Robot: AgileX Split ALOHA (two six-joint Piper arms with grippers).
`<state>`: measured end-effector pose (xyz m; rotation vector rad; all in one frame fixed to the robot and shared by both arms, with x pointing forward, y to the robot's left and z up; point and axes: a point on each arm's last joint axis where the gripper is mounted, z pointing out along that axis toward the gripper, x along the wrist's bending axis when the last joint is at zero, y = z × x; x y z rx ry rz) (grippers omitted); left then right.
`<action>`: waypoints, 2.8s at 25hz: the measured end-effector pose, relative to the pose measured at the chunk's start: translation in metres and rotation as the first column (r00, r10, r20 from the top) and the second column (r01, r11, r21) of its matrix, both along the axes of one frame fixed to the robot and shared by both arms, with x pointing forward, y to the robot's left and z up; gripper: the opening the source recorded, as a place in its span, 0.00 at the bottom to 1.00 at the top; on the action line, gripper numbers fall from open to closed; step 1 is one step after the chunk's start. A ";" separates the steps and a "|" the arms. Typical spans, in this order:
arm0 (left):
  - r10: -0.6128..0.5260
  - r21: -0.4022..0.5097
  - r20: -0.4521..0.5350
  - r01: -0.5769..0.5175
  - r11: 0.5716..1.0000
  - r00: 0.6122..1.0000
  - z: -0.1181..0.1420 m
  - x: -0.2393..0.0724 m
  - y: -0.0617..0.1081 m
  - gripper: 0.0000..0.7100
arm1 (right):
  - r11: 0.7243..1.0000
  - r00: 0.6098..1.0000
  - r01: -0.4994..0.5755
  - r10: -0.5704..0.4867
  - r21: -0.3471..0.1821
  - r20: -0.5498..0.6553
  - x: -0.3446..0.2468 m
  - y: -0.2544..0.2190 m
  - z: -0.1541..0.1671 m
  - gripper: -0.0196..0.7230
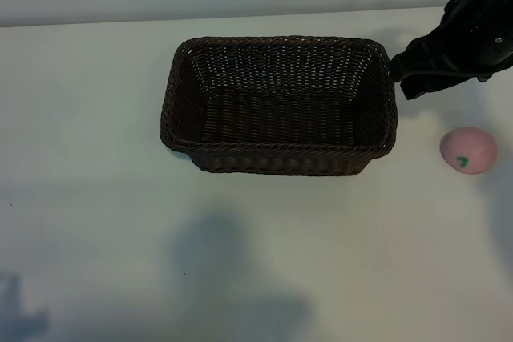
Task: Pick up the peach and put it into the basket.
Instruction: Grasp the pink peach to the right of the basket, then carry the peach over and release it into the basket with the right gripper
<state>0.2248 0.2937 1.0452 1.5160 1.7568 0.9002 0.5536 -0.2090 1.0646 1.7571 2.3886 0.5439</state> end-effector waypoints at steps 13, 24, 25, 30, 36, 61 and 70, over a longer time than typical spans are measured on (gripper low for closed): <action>-0.048 0.000 0.011 0.048 0.999 0.999 0.000 0.001 0.001 0.70 | 0.994 0.999 0.050 -0.051 -0.101 -0.006 0.015 -0.006 -0.021 0.75; -0.049 0.000 0.011 0.049 0.999 0.999 0.000 0.001 0.001 0.64 | 0.963 0.968 0.234 -0.244 -0.134 -0.059 0.045 -0.051 -0.063 0.75; -0.049 0.000 0.011 0.049 0.999 0.999 0.000 0.001 0.001 0.64 | 0.958 0.963 0.250 -0.261 -0.139 -0.069 0.047 -0.058 -0.068 0.75; -0.053 0.006 0.011 0.053 0.999 0.999 0.000 0.001 0.001 0.64 | 0.945 0.943 0.293 -0.311 -0.148 -0.120 0.051 -0.078 -0.085 0.75; -0.073 0.011 0.003 0.073 0.997 0.997 -0.002 0.002 0.000 0.64 | 0.948 0.942 0.285 -0.305 -0.143 -0.141 0.038 -0.079 -0.114 0.75; -0.077 0.004 -0.013 0.077 0.997 0.997 -0.004 0.002 -0.001 0.63 | 0.940 0.935 0.307 -0.328 -0.151 -0.137 0.026 -0.081 -0.131 0.09; -0.078 0.004 -0.014 0.078 0.997 0.997 -0.004 0.002 -0.001 0.63 | 0.941 0.943 0.320 -0.327 -0.108 -0.059 0.045 -0.079 -0.022 0.08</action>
